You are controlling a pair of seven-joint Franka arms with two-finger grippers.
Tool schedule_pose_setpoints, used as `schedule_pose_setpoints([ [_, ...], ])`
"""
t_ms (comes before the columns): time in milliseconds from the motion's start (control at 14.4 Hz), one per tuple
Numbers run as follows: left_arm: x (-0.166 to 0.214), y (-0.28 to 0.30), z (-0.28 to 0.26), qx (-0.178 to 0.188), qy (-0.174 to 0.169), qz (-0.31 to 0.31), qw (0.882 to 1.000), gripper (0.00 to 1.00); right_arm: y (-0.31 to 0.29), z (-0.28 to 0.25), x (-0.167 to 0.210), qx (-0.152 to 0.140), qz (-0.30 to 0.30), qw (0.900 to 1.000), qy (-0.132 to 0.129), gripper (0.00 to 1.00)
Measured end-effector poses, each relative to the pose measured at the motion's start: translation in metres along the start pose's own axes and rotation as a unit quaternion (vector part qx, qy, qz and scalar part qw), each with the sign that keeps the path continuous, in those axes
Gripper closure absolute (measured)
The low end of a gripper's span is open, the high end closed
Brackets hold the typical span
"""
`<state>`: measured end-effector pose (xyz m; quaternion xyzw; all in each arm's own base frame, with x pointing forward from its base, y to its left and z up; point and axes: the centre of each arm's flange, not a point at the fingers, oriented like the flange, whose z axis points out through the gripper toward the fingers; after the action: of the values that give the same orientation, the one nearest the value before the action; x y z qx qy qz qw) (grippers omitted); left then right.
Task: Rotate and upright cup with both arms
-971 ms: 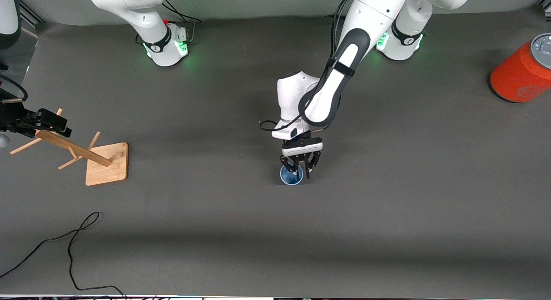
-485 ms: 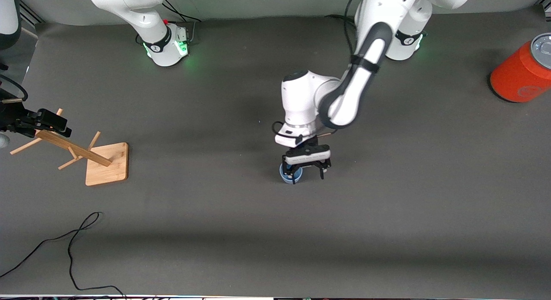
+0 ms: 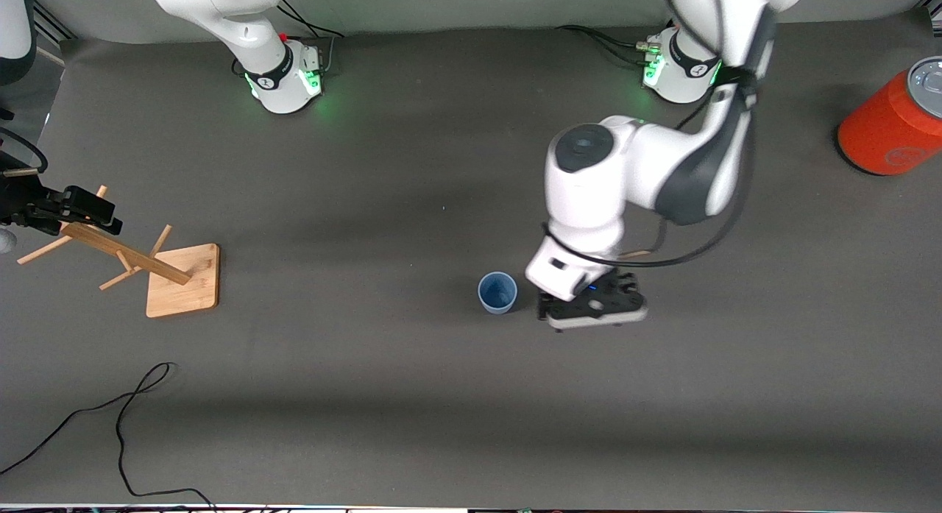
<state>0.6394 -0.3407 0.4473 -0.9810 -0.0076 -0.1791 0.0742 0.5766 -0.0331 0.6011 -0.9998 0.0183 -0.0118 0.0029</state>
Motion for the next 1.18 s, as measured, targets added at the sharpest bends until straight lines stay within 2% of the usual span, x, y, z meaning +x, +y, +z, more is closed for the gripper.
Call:
schedule_pose_setpoints([
  [277, 0.039, -0.101, -0.009, -0.006, -0.061, 0.042, 0.997, 0.00, 0.000, 0.000, 0.000, 0.000, 0.000, 1.000, 0.000, 0.00],
  [485, 0.042, -0.150, -0.028, -0.014, -0.095, 0.035, 0.995, 0.00, 0.000, 0.000, 0.000, 0.000, 0.000, 1.000, 0.000, 0.00],
  [832, 0.010, -0.166, -0.048, -0.017, -0.119, 0.037, 0.992, 0.00, 0.000, 0.000, 0.000, 0.000, 0.000, 1.000, 0.000, 0.00],
  [1179, -0.006, -0.199, -0.063, -0.024, -0.125, 0.019, 0.992, 0.00, 0.000, 0.000, 0.000, 0.000, 0.000, 1.000, 0.000, 0.00],
])
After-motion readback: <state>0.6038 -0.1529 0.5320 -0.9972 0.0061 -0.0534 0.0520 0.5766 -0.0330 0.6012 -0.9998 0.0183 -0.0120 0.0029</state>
